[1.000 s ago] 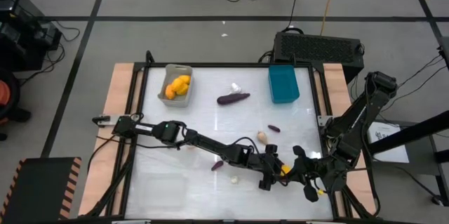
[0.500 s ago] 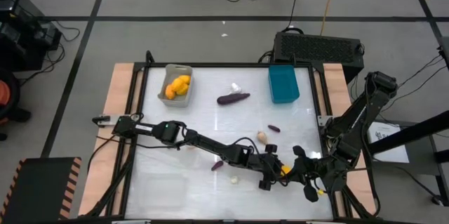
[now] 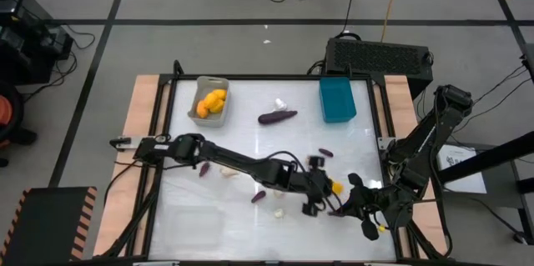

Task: Sort produce into baskets
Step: Put the lemon into the gray bin

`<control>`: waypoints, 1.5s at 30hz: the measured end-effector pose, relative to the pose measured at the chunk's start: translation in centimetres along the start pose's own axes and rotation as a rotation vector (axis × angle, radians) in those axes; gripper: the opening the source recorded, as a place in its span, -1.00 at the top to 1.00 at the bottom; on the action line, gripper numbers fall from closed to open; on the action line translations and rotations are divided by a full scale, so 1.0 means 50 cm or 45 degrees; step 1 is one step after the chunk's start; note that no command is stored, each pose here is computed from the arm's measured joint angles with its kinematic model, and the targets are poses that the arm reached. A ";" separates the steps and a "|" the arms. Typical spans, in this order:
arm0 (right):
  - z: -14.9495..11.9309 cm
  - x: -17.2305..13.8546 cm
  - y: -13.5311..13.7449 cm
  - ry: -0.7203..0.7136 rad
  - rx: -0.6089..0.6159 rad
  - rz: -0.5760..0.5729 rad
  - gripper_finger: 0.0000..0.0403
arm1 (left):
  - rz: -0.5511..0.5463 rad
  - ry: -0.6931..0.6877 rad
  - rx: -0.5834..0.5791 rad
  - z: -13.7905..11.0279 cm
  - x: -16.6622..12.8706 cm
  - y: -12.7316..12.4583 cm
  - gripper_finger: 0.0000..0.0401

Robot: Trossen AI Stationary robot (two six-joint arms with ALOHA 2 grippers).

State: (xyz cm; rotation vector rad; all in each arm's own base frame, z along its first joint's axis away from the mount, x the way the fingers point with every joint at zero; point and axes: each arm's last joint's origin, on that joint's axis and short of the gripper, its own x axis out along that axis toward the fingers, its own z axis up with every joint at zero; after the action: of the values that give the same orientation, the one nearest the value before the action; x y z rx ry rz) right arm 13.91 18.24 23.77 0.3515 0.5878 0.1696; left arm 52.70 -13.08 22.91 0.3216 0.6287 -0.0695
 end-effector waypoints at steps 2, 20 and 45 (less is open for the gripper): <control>0.000 0.000 0.000 -0.003 -0.012 0.001 1.00 | 0.117 0.115 0.050 0.000 -0.030 0.017 0.13; 0.022 0.014 -0.024 -0.351 -0.144 -0.404 1.00 | 0.845 1.242 -0.079 -0.177 -0.265 0.238 0.14; 0.007 0.049 -0.029 -0.247 -0.150 -0.406 1.00 | 0.527 1.247 -0.960 -0.474 -0.443 0.377 0.12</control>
State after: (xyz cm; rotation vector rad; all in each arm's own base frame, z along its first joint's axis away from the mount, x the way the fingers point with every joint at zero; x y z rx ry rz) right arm 16.18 17.44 22.26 0.1541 0.4327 -0.1348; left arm 24.40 11.57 23.08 -0.2910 1.4748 0.7524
